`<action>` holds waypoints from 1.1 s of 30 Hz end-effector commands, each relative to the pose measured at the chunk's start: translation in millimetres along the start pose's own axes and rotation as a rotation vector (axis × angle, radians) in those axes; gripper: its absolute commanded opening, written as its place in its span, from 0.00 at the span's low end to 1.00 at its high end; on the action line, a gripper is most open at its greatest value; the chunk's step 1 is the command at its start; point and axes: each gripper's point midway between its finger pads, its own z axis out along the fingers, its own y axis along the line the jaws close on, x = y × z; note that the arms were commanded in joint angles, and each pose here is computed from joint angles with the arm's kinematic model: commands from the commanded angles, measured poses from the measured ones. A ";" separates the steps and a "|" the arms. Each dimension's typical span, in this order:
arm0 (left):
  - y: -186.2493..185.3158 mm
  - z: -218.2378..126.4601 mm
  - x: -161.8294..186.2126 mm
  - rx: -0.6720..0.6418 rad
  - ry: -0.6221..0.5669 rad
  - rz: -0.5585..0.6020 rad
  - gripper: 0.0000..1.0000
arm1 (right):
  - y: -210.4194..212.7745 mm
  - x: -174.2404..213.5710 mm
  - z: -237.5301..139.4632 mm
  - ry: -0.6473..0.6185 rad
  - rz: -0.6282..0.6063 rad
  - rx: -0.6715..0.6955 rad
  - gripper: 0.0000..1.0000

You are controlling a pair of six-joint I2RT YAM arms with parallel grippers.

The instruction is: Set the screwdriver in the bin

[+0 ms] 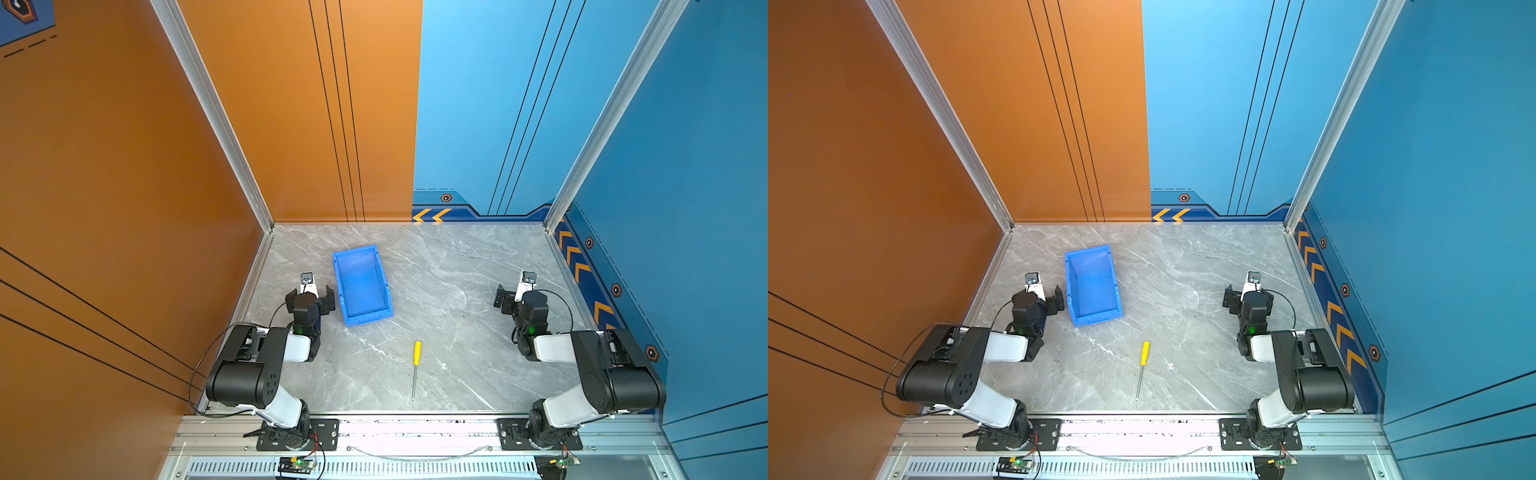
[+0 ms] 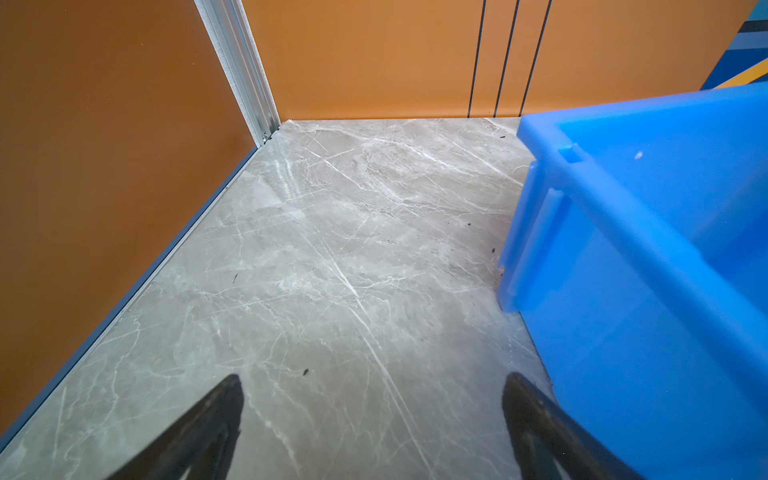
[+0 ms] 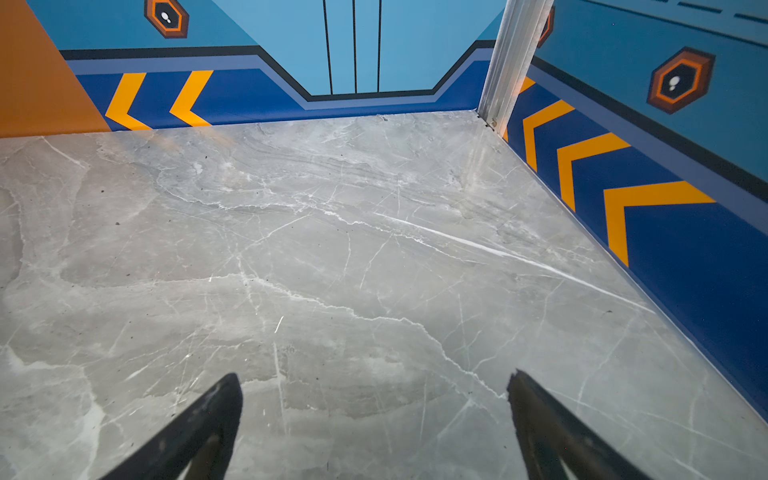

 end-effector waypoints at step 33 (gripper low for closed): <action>-3.5 -120.2 -62.7 0.034 0.332 -0.157 0.98 | 69.2 -34.7 -119.8 0.350 0.073 -0.210 1.00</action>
